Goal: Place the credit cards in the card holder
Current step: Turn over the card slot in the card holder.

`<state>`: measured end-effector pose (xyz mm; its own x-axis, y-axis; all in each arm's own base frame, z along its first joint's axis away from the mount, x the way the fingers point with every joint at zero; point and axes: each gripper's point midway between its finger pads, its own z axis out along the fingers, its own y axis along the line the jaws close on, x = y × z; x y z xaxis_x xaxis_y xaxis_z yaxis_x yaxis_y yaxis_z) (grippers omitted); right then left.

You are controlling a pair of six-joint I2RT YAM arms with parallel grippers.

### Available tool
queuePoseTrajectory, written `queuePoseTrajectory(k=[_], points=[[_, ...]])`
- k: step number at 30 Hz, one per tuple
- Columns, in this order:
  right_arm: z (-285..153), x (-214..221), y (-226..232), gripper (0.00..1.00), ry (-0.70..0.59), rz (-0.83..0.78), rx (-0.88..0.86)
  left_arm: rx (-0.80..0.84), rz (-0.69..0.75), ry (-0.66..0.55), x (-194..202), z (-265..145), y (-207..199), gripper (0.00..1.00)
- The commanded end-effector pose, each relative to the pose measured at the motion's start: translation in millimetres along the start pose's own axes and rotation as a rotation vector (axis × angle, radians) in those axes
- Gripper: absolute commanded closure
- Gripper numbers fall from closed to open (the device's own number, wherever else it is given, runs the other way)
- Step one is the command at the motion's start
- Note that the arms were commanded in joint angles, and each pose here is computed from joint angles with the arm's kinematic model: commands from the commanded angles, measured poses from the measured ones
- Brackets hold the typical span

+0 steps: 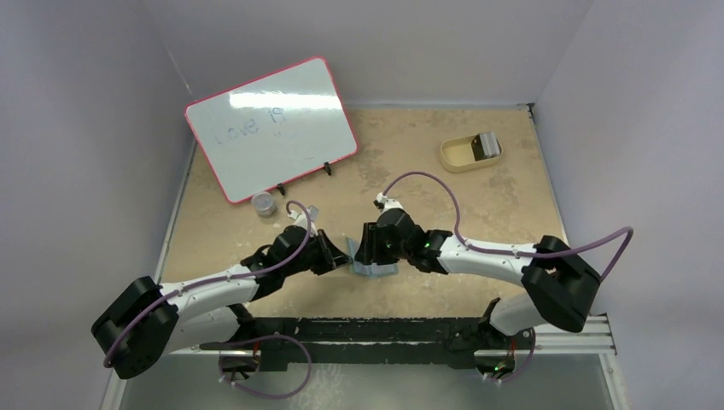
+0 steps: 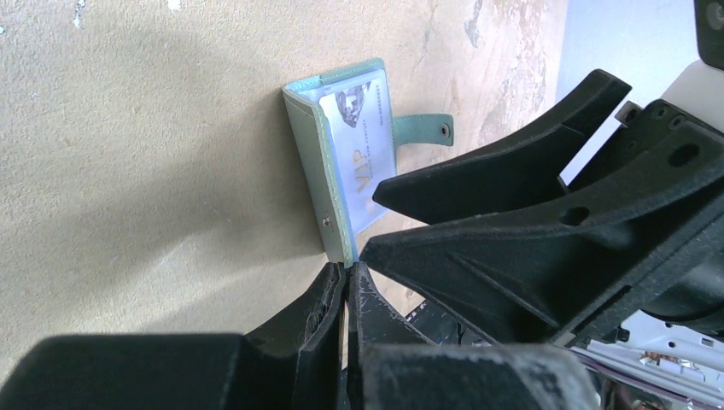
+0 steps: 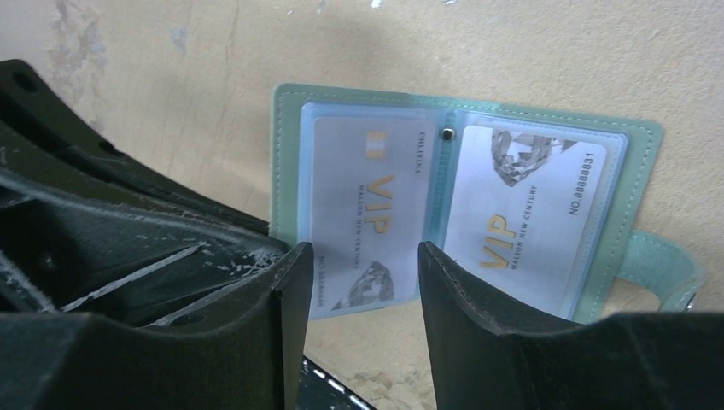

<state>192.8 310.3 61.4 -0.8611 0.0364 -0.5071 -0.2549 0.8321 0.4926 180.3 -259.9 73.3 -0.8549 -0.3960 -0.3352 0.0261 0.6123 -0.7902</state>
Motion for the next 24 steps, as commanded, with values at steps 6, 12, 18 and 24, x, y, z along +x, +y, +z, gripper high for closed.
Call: queuePoseTrajectory(k=[6, 12, 18, 24], points=[[-13.6, -6.4, 27.1, 0.47, -0.022, -0.018, -0.091, 0.08, 0.016, -0.051, -16.8, -2.2, -28.2, 1.0], [-10.4, 0.1, 18.6, 0.48, -0.006, -0.02, -0.049, 0.076, 0.013, -0.05, -16.5, -2.2, -27.0, 1.0], [-9.6, -1.2, 12.6, 0.5, -0.013, -0.022, -0.006, 0.078, 0.013, -0.053, -17.2, -2.5, -27.7, 1.0], [-8.3, -2.5, -0.3, 0.53, -0.025, -0.03, 0.066, 0.078, 0.014, -0.052, -16.7, -2.4, -27.6, 1.0]])
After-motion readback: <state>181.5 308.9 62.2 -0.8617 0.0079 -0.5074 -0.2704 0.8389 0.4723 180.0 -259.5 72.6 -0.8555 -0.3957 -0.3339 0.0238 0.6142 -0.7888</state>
